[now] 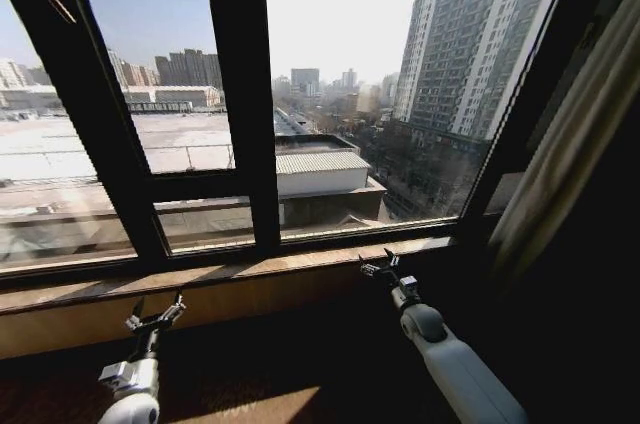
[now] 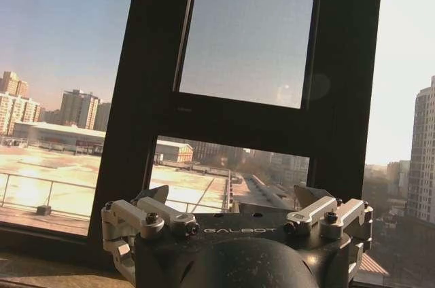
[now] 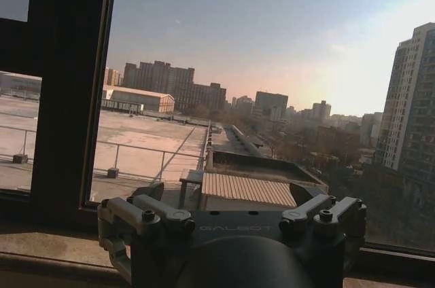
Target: Open the curtains by pulling them apart, changing their state from closed to fully open.
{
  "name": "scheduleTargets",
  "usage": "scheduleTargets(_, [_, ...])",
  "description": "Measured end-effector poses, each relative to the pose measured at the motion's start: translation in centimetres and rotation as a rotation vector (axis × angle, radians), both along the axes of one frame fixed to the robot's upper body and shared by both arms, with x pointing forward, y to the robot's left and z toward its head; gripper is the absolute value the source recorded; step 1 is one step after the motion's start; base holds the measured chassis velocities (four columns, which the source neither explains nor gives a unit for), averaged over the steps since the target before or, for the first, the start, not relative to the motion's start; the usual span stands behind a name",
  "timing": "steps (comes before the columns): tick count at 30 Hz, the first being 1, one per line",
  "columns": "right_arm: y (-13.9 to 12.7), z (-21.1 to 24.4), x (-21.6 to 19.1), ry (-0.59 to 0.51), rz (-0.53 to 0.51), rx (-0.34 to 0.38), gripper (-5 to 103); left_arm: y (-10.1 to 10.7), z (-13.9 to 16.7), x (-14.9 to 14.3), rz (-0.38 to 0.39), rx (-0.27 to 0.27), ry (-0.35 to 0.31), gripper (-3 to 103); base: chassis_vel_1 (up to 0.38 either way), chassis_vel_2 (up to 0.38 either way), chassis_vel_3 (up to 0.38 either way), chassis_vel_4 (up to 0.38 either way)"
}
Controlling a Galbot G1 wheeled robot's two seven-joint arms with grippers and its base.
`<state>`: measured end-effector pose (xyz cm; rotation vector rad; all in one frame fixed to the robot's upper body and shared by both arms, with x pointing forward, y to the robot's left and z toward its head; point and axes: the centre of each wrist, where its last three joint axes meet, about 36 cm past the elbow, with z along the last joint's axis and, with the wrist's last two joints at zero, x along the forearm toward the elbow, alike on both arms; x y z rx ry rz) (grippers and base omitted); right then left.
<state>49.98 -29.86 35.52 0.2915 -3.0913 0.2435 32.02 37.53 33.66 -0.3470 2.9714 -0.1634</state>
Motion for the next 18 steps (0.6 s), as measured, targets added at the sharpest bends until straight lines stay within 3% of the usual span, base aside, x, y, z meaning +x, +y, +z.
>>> scheduleTargets(11, [0.0,0.0,0.0,0.0,0.0,0.0,100,0.0,0.01,0.01,0.0,0.0,0.0,100,0.267,-0.337,-0.282,0.348])
scheduleTargets(18, [0.01,-0.02,-0.01,0.0,0.0,0.0,100,0.02,0.01,0.0,0.0,0.001,0.0,100,0.382,-0.344,-0.387,0.34])
